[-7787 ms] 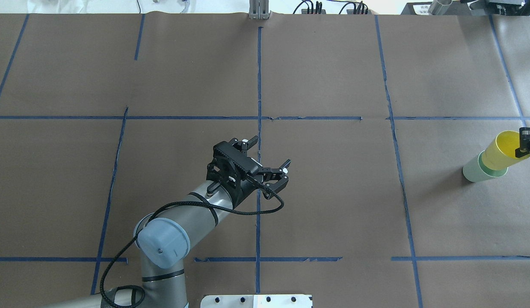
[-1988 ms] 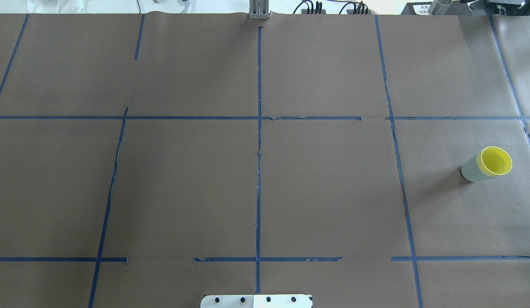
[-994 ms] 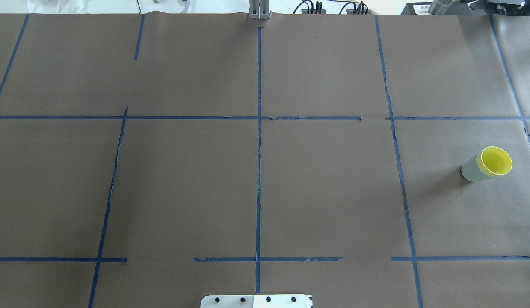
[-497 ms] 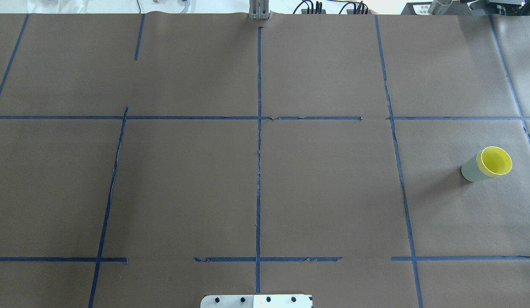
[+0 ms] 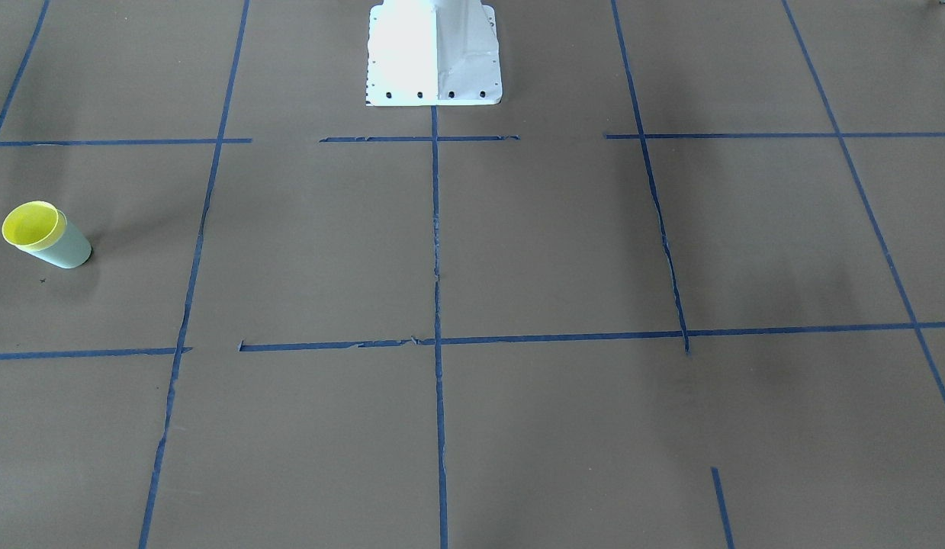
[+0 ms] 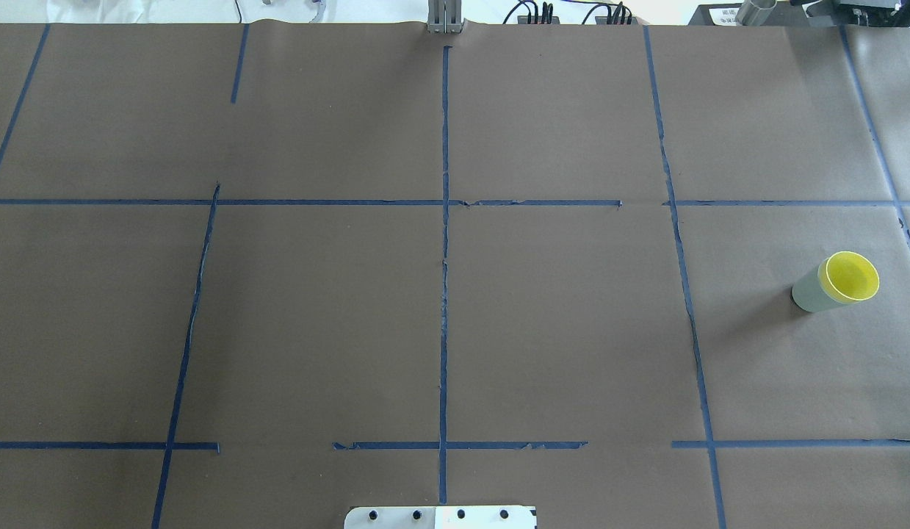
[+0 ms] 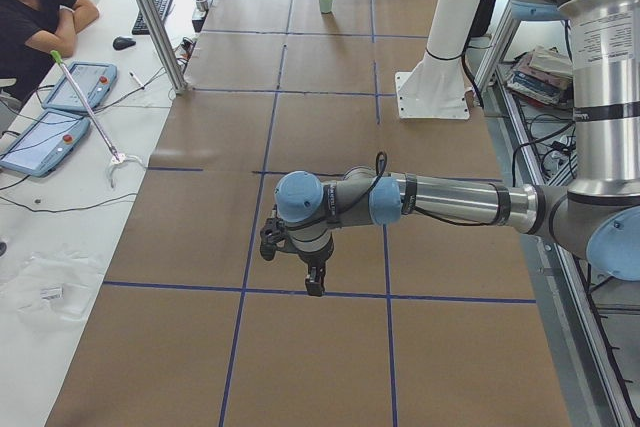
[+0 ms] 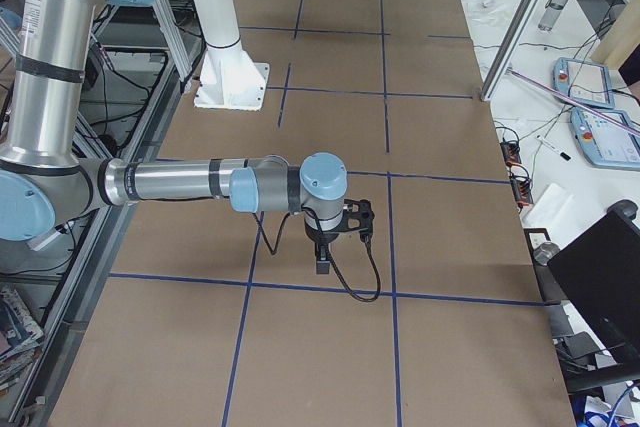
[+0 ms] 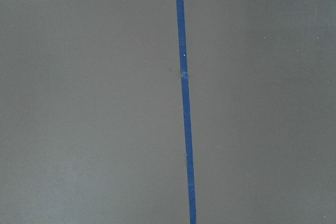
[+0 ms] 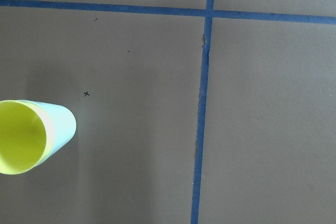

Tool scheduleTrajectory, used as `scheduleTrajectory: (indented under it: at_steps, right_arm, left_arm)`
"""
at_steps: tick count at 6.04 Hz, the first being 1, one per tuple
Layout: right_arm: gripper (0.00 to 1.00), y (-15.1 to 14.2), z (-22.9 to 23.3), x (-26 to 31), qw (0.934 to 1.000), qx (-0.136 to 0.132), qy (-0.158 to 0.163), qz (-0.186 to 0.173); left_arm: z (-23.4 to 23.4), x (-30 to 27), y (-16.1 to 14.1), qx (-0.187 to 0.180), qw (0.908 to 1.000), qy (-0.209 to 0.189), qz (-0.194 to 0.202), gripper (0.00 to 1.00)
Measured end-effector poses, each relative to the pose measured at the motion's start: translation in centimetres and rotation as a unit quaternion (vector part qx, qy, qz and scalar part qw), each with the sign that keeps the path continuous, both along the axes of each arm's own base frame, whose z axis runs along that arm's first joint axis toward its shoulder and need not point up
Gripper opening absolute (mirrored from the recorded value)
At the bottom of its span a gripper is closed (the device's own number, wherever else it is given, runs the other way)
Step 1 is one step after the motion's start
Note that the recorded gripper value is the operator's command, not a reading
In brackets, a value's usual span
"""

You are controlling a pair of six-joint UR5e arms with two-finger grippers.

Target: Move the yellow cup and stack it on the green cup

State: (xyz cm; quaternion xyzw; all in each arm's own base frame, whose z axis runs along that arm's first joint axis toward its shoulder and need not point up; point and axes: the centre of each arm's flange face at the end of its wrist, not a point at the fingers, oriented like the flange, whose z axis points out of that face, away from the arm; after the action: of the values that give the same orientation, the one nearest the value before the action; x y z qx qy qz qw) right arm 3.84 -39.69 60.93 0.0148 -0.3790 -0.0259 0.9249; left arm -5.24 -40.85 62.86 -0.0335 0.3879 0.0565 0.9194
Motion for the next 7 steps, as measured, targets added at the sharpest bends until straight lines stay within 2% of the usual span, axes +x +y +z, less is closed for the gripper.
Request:
scheduleTrajectory:
  at_steps: [4, 7]
  right_arm:
    - [1.00, 0.17, 0.08, 0.00, 1.0000, -0.001, -0.001, 0.000]
    - [1.00, 0.17, 0.03, -0.03, 1.0000, -0.001, -0.002, 0.000]
  left_arm:
    - [0.26, -0.26, -0.03, 0.000, 0.9997, -0.025, 0.003, 1.00]
    - [0.05, -0.27, -0.31, 0.003, 0.9996, -0.027, 0.003, 1.00]
